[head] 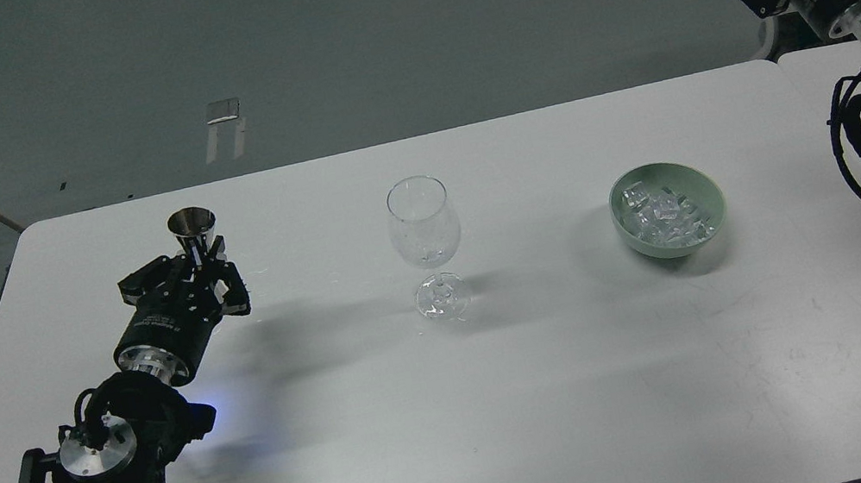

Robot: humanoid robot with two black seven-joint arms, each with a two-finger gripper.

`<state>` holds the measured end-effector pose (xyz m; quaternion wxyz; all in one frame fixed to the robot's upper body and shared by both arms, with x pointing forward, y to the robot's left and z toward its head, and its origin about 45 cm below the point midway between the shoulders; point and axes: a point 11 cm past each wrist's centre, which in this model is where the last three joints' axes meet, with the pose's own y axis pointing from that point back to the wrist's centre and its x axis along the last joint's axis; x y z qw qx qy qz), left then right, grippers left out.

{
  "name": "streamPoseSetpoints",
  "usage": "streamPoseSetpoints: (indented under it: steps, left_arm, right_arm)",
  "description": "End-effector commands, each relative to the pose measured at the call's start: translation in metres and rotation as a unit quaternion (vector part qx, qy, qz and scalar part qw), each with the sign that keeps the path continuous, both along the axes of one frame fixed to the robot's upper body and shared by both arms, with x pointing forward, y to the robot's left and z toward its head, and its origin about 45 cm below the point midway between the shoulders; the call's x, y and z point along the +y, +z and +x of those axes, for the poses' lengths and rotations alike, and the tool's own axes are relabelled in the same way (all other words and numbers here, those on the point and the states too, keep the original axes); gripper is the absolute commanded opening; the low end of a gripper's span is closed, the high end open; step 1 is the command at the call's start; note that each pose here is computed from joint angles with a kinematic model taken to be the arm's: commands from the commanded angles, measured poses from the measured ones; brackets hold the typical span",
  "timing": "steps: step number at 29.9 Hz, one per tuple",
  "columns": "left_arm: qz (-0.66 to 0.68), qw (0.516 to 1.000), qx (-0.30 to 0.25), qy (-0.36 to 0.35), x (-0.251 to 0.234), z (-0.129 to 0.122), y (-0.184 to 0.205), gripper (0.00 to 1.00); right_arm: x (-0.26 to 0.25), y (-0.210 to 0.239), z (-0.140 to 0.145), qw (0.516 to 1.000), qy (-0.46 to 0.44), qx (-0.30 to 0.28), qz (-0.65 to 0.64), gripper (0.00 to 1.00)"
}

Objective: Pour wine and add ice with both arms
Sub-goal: 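Carry the jigger with the left gripper over the wine glass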

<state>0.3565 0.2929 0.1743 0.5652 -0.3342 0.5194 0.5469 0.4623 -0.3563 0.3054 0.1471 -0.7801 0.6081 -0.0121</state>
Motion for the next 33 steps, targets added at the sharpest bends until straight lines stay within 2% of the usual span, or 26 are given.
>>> streamPoseSetpoints:
  steps: [1,9,18,33]
  left_arm:
    - [0.005,0.999,-0.01,-0.035,-0.025,0.01,0.022,0.0]
    - [0.052,0.992,-0.037,-0.105,-0.073,0.023,0.064,0.0]
    - [0.133,0.98,-0.036,-0.143,-0.096,0.026,0.068,0.0]
    - [0.177,0.969,-0.04,-0.169,-0.119,0.025,0.08,0.0]
  right_arm:
    - [0.001,0.0,0.0,1.0,0.001,0.0,0.0,1.0]
    - [-0.005,0.003,-0.001,1.0,-0.002,-0.002,-0.005,1.0]
    - [-0.007,0.003,-0.004,1.0,-0.002,-0.001,-0.006,1.0]
    - [-0.008,0.003,-0.004,1.0,-0.003,-0.001,-0.007,1.0]
